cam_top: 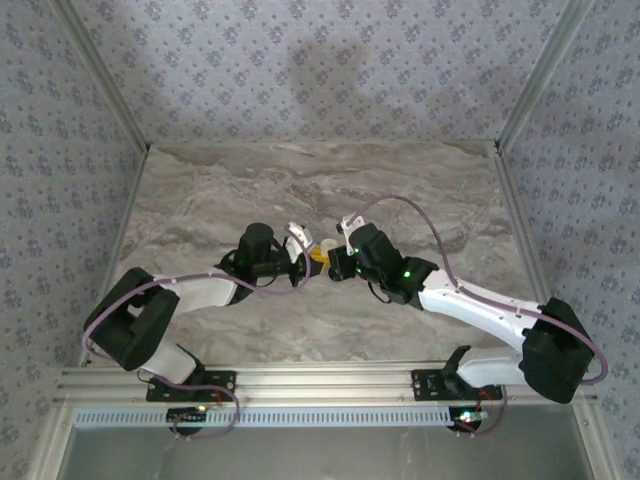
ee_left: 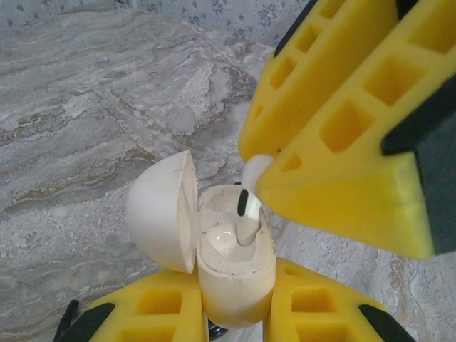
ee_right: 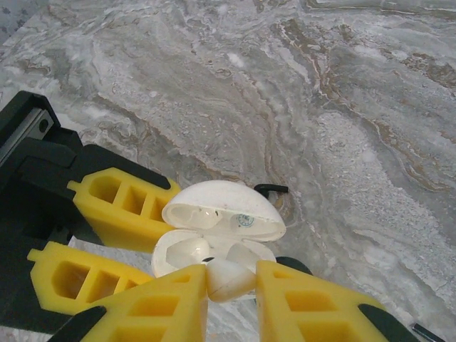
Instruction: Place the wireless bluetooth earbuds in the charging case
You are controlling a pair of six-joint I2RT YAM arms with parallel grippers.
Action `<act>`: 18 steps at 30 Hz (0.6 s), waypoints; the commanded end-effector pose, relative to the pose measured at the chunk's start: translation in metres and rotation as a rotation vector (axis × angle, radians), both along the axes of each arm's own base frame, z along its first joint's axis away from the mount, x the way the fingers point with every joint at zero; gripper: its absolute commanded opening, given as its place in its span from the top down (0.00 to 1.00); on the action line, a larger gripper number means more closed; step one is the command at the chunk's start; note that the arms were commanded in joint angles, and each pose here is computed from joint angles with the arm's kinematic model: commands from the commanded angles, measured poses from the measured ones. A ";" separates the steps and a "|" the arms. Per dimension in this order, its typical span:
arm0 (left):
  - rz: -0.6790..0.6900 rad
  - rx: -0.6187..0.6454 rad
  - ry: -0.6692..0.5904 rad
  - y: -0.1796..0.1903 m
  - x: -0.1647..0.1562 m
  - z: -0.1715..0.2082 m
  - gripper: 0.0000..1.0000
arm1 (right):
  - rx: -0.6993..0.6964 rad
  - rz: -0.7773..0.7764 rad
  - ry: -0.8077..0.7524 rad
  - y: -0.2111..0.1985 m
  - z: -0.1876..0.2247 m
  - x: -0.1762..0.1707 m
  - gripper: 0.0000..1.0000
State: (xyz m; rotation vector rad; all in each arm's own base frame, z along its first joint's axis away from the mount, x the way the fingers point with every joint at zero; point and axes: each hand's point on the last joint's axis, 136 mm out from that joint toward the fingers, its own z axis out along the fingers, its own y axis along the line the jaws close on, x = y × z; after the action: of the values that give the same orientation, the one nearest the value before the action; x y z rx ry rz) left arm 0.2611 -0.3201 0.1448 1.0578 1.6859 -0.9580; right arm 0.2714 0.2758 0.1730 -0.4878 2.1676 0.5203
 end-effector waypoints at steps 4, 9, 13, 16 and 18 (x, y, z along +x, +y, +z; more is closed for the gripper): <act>-0.032 -0.032 -0.096 -0.002 -0.001 0.025 0.94 | -0.015 0.046 0.012 0.004 -0.007 -0.006 0.74; -0.040 -0.029 -0.116 -0.001 -0.004 0.026 0.94 | -0.009 0.044 0.019 0.004 -0.007 -0.004 0.73; -0.043 -0.024 -0.117 -0.001 -0.005 0.026 0.94 | 0.004 0.052 0.019 0.006 -0.005 -0.003 0.72; -0.043 -0.021 -0.119 -0.001 -0.005 0.025 0.94 | 0.012 0.058 0.022 0.007 -0.004 -0.003 0.70; -0.043 -0.022 -0.119 -0.001 -0.005 0.026 0.94 | 0.015 0.062 0.024 0.007 -0.004 -0.003 0.69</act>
State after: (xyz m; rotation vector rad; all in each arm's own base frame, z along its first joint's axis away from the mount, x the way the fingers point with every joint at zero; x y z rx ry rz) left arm 0.2591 -0.3181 0.1476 1.1007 1.6529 -0.9178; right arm 0.2692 0.2804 0.1715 -0.5217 2.1731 0.5642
